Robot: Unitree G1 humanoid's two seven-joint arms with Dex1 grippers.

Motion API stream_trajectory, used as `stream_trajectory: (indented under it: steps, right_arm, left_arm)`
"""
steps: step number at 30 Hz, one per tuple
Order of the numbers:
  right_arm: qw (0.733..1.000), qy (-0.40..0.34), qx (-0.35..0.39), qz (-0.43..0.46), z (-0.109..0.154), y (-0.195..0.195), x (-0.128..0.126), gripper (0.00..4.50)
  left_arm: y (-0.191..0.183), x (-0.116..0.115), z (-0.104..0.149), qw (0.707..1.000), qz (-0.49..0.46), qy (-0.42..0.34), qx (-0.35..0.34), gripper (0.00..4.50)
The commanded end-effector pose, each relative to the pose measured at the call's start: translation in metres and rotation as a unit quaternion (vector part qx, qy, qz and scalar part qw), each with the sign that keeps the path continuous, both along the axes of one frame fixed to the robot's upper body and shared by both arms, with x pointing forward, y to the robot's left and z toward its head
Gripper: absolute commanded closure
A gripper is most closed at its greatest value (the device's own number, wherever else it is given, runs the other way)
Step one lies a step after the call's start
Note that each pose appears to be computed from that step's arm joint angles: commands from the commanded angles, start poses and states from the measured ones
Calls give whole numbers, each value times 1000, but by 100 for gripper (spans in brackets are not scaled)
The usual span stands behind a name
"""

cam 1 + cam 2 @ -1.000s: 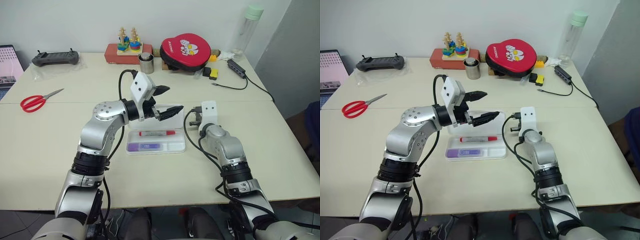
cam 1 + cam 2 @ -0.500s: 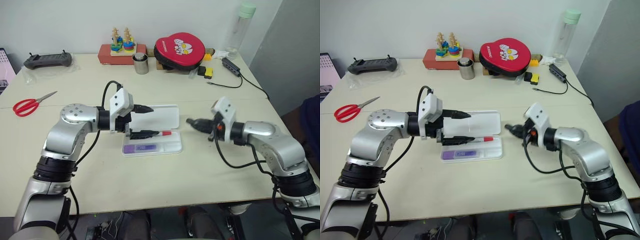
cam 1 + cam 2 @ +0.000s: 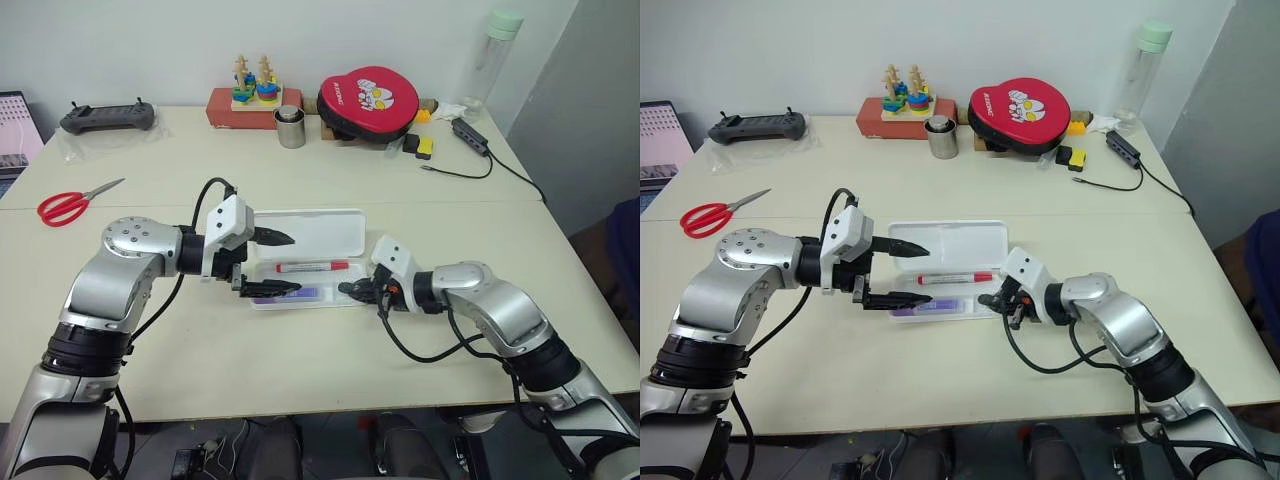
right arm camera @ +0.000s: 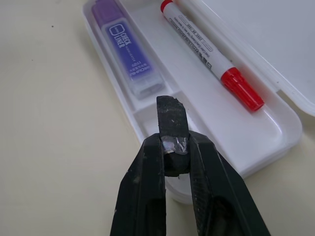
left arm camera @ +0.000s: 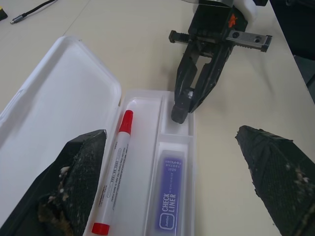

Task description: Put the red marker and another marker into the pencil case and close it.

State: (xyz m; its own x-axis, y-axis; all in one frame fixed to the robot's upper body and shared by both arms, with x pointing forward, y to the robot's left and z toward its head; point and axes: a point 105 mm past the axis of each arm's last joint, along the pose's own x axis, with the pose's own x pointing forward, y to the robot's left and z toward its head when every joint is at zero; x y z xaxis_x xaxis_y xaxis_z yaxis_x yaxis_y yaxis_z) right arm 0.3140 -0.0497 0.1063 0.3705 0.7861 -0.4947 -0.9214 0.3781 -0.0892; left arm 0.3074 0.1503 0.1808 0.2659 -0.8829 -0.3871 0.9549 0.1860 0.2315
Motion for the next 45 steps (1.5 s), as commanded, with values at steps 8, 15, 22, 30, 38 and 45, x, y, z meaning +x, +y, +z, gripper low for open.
stream_trajectory:
  steps: [8, 15, 22, 30, 38, 45]
  right_arm:
    - [998, -34, 36, 24, 30, 10, 2, 197]
    - [982, -80, 170, 10, 127, 22, 33, 137]
    - [978, -105, 118, -134, 132, 15, 116, 311]
    - [986, -104, 48, -120, 103, 28, 132, 446]
    - [997, -52, -8, 59, 75, 48, 87, 446]
    - [983, -55, -13, 173, 63, 57, 36, 446]
  left_arm:
    - [-1, -1, 17, 998, 29, -11, -46, 0]
    - [13, 6, 38, 983, 110, -3, -148, 0]
    - [37, 15, 44, 965, 193, -36, -175, 0]
    - [40, 3, 47, 960, 211, -46, -180, 0]
    - [39, -17, 40, 972, 184, -17, -143, 0]
    - [39, -25, 35, 981, 160, 3, -111, 0]
